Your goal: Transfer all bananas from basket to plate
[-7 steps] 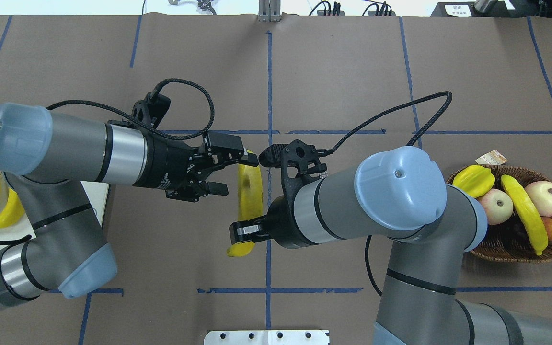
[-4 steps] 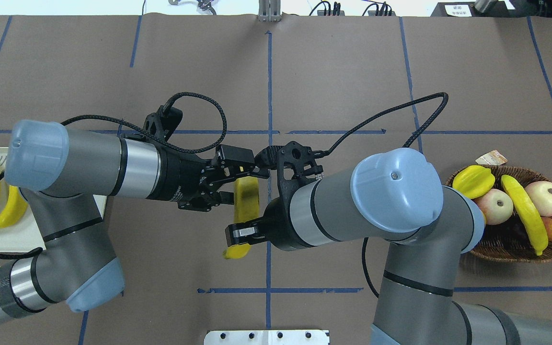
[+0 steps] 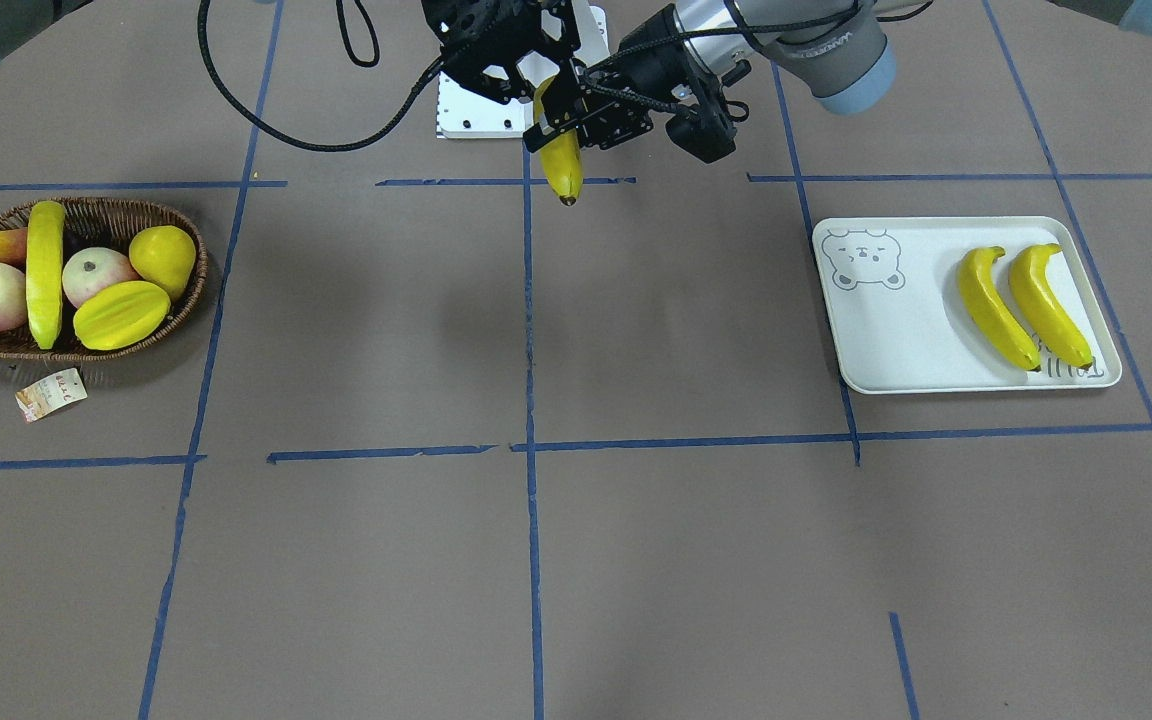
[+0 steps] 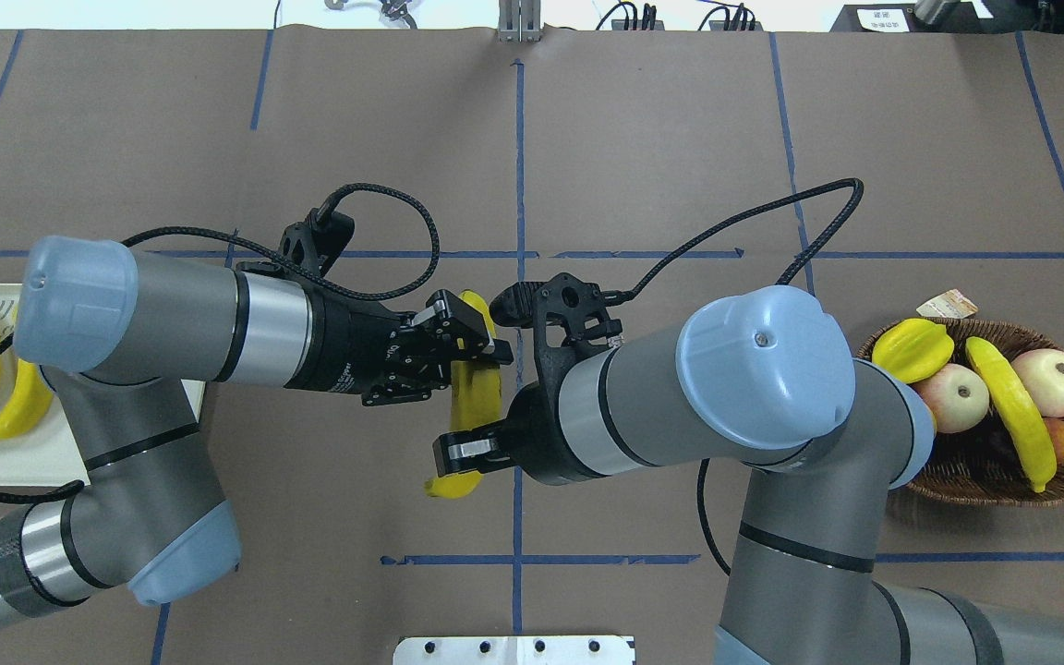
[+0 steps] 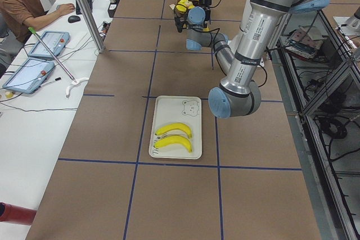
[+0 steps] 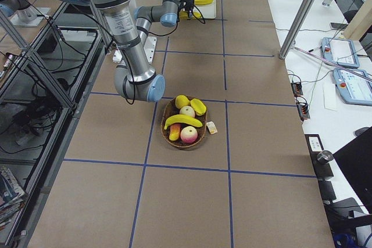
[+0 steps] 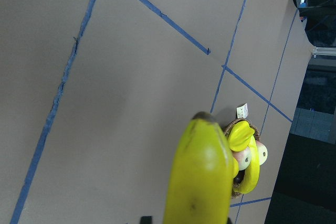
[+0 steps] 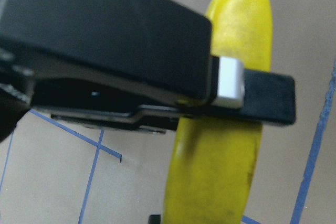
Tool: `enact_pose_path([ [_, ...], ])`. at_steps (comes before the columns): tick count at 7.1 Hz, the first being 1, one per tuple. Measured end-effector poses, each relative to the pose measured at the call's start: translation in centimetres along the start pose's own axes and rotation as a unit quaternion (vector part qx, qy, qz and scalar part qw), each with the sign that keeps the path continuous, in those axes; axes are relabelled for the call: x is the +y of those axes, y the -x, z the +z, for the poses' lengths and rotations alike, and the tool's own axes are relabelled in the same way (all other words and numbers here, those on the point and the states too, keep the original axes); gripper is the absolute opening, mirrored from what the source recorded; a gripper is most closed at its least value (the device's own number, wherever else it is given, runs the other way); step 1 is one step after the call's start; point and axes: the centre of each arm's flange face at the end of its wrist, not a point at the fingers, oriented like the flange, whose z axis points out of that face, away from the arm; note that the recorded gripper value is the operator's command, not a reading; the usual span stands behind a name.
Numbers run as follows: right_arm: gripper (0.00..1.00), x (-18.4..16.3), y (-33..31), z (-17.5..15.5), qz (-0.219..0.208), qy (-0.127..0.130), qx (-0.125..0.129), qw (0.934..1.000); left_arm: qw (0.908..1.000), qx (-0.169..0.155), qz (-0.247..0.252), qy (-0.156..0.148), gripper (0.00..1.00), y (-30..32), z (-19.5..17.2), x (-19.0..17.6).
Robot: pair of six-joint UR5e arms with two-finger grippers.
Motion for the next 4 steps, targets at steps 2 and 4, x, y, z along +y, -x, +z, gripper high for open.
enact_pose_path([
  [2, 1.0, 0.1, 0.2, -0.3, 0.001, -0.001, -0.004, 1.0, 1.0, -0.002, -0.001, 0.0, 0.0, 0.0, -0.1, -0.1],
  [4, 1.0, 0.3, 0.7, -1.9, 0.003, -0.007, -0.016, 0.9999, 0.9998, -0.012, -0.006, -0.012, 0.0, 0.3, -0.4, -1.1],
])
